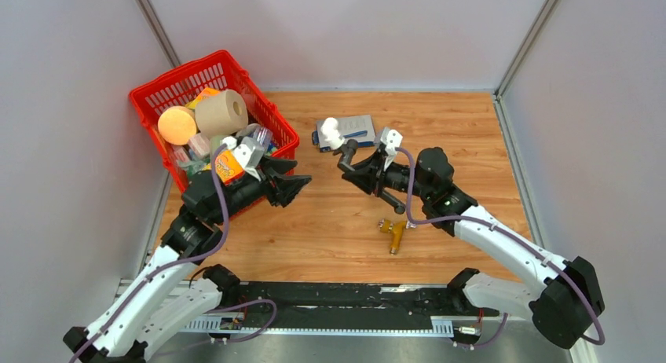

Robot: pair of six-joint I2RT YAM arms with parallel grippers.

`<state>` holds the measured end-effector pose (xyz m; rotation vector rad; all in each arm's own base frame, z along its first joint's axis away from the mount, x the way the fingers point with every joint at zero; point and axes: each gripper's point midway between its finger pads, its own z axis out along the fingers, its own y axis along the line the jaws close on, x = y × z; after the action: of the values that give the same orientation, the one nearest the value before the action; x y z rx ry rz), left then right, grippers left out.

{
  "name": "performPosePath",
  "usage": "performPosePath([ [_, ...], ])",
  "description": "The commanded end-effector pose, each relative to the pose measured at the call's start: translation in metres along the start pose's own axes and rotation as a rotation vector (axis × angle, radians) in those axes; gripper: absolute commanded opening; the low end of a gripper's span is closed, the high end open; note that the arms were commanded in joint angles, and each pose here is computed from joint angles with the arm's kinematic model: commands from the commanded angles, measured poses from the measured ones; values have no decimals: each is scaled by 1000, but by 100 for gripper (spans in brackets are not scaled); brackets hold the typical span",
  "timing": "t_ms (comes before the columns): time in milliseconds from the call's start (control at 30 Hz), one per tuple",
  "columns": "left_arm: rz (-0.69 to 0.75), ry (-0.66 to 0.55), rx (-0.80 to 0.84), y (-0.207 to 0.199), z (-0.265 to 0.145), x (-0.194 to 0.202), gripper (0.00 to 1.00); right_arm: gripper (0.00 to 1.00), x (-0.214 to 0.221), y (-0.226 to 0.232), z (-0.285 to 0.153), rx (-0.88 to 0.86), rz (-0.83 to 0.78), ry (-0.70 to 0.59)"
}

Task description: Install the water faucets

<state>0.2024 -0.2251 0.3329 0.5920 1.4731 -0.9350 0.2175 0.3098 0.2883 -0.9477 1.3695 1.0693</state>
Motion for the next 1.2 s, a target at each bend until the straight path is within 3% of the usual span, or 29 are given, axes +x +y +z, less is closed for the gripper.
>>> performPosePath([
  [0, 22, -34, -280, 32, -39, -25, 66, 0, -22, -78, -21, 379, -75, -14],
  [200, 122, -43, -561, 72, -85, -25, 68, 0, 23, -174, -68, 775, -5, 102],
  [300, 167, -128, -642, 82, -103, -33, 67, 0, 46, -220, -97, 959, 34, 157],
  [433, 211, -231, -774, 99, -128, -37, 71, 0, 68, -265, -128, 1125, 135, 123],
  [733, 241, -433, -891, 107, -175, -36, 71, 2, 121, -342, -148, 1347, 244, 137],
  [933, 248, -535, -916, 103, -195, -44, 71, 8, 160, -388, -138, 1390, 376, 149],
  [1167, 256, -543, -910, 103, -195, -44, 71, 34, 183, -417, -133, 1401, 484, 145],
])
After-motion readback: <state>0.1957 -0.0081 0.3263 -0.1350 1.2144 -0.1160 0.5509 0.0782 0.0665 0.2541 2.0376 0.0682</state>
